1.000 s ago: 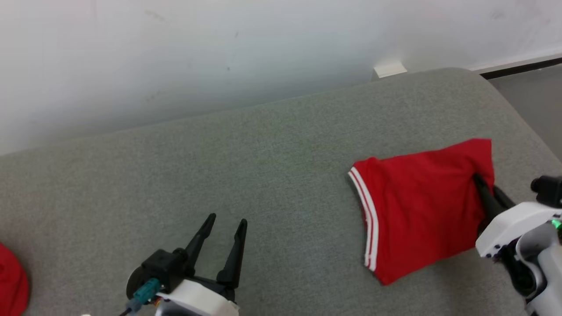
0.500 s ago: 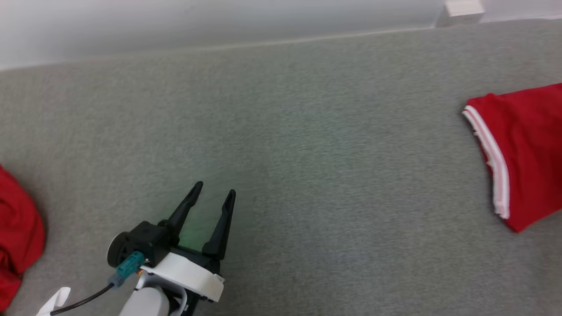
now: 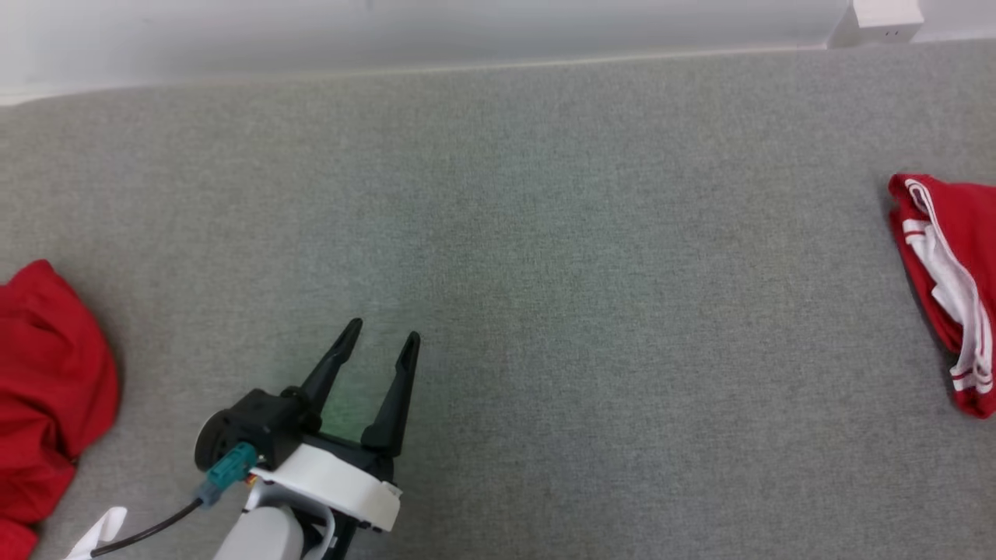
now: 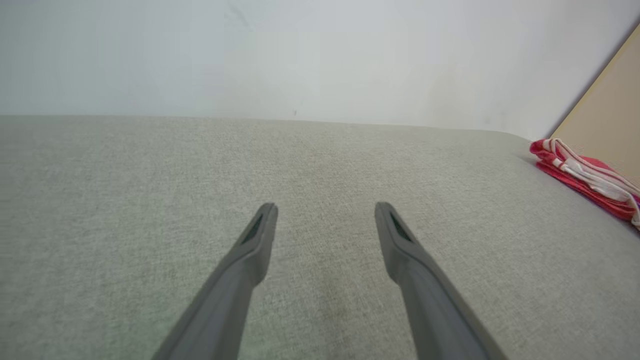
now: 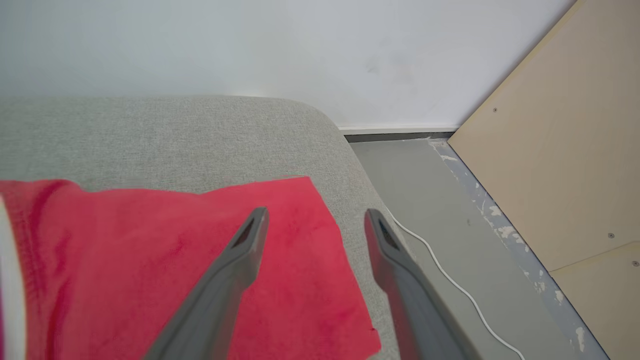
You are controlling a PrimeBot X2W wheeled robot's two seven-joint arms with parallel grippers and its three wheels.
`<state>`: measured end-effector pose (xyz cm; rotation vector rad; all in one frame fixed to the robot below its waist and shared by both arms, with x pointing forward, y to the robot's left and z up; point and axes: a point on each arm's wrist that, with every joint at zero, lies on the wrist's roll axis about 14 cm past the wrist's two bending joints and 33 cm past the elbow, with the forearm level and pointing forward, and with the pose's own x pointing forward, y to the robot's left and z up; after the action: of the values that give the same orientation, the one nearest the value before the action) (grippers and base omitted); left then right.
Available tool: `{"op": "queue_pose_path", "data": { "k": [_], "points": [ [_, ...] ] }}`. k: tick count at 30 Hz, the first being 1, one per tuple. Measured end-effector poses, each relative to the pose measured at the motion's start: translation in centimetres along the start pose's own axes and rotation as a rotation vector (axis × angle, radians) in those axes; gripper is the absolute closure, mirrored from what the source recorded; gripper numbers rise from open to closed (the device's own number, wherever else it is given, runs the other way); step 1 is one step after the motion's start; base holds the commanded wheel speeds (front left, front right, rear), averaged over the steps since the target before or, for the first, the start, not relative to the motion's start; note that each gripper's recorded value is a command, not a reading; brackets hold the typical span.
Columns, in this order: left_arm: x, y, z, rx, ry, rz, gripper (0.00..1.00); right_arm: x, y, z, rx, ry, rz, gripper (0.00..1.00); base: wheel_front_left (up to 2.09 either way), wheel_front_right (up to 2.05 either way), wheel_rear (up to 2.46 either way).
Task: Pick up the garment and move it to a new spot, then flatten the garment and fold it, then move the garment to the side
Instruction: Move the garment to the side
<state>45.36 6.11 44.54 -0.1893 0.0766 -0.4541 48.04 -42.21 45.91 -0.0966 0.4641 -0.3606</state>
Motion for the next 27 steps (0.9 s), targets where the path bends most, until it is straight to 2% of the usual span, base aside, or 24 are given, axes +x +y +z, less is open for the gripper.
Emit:
{"op": "queue_pose_path", "data": {
  "k": [5,12,18,23,27],
  "points": [
    [-0.6,0.0,1.8,0.005,-0.042,0.023,0.0,-1.1,1.1,2.4,-0.019,-0.091,0.024,0.0,0.0,0.0,0.0],
    [-3.3,0.5,5.0,0.016,-0.116,0.095,0.0,-4.8,8.0,8.1,-0.069,-0.288,0.205,0.0,0.0,0.0,0.0],
    [-6.3,1.2,8.2,0.042,-0.198,0.164,0.0,-10.8,13.0,11.4,-0.01,-0.447,0.389,0.0,0.0,0.0,0.0],
    [-8.3,1.6,10.5,0.06,-0.265,0.205,0.0,-15.3,14.0,12.9,0.074,-0.575,0.489,0.0,0.0,0.0,0.0],
    [-9.7,2.3,10.5,0.056,-0.272,0.243,0.0,-17.7,14.5,12.1,0.125,-0.646,0.53,0.0,0.0,0.0,0.0]
  ]
}}
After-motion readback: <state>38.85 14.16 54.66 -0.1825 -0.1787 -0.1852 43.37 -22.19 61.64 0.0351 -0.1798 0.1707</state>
